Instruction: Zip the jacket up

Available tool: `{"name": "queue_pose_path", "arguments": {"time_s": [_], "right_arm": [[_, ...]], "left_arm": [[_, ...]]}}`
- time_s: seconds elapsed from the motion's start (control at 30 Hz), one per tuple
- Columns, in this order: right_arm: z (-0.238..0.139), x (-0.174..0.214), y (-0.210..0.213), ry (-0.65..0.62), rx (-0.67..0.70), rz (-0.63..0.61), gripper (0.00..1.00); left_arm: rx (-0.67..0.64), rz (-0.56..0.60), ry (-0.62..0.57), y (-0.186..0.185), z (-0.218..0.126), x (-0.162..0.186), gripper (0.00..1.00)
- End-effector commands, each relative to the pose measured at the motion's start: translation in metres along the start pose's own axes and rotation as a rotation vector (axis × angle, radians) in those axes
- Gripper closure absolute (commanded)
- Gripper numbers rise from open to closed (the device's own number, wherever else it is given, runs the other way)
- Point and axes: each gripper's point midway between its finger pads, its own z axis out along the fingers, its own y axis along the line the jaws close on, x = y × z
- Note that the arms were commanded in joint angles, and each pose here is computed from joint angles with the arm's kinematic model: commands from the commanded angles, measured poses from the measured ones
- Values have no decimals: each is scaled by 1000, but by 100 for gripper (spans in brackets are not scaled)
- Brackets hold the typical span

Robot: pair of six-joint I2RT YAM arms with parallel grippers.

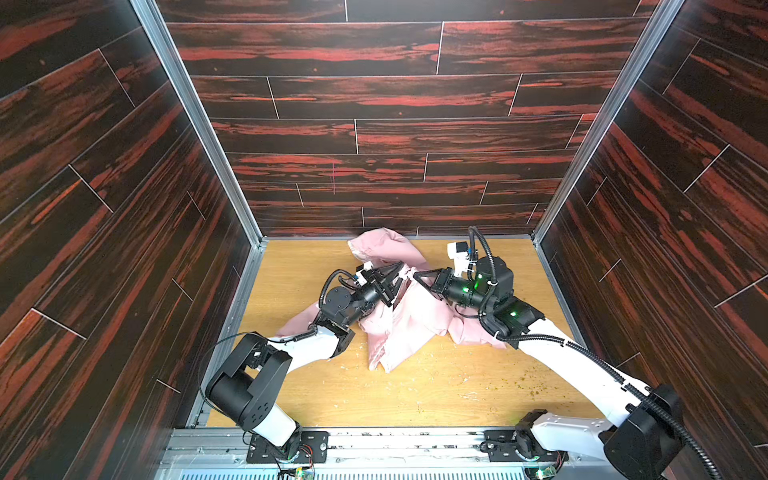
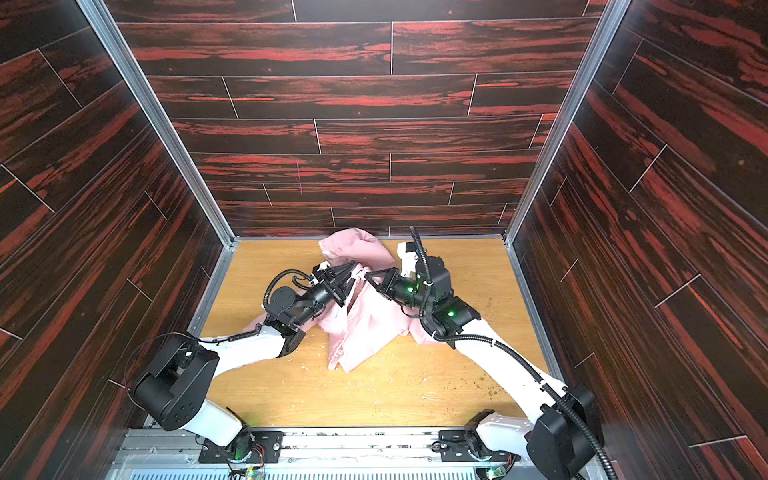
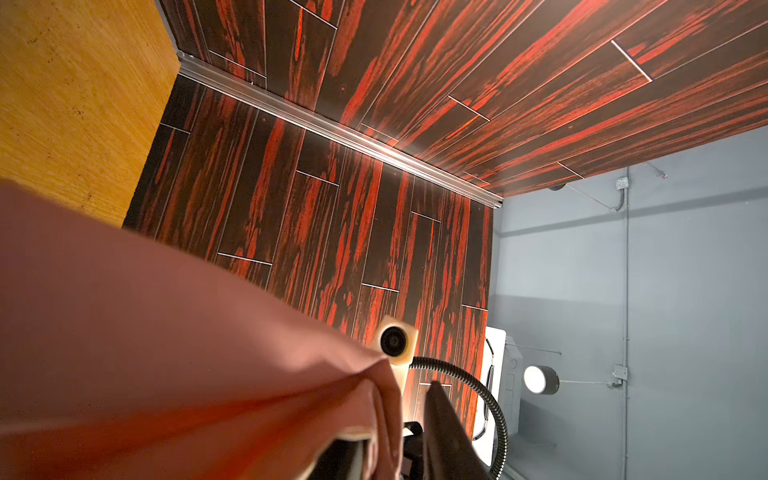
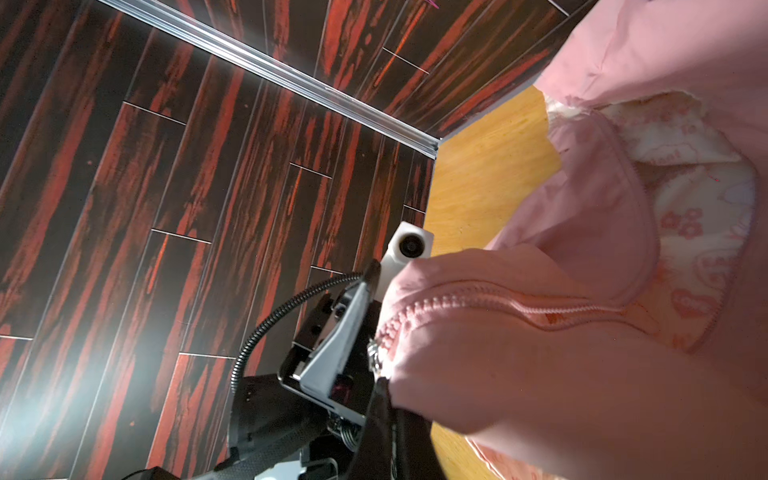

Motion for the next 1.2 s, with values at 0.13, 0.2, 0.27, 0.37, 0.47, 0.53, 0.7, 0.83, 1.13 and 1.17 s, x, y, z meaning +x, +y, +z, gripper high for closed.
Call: {"name": "queue_pose_path", "arguments": {"time_s": [0.13, 0.2, 0.27, 0.37, 0.47, 0.53, 0.7, 0.83, 1.13, 1.17], "right_arm": [[-13, -3, 22, -5, -47, -29, 100], [-13, -4, 24, -6, -50, -34, 100], [-12, -3, 25, 1, -54, -36, 100], [-11, -3, 28, 8, -67, -41, 100], [-10, -2, 32, 22, -81, -52, 100], [-9, -3, 34, 20, -87, -62, 100], [-11, 3, 40, 59, -111, -89, 100], [-11, 9, 36, 90, -94, -125, 100], [-13, 23, 36, 155, -115, -167, 100], [-13, 23, 36, 158, -122, -162, 100]], "left_arm": [[51, -60, 60, -23, 0, 20, 90], [44, -62, 61, -21, 0, 20, 96], [36, -65, 63, -18, 0, 20, 99], [27, -69, 62, -15, 0, 20, 100], [18, -73, 60, -11, 0, 19, 100], [11, -74, 63, -10, 1, 20, 100], [-3, -77, 63, -7, 2, 19, 100], [-5, -80, 61, -5, 3, 18, 100], [-20, -90, 63, 0, 7, 16, 100], [-20, -90, 62, 0, 7, 15, 100]]}}
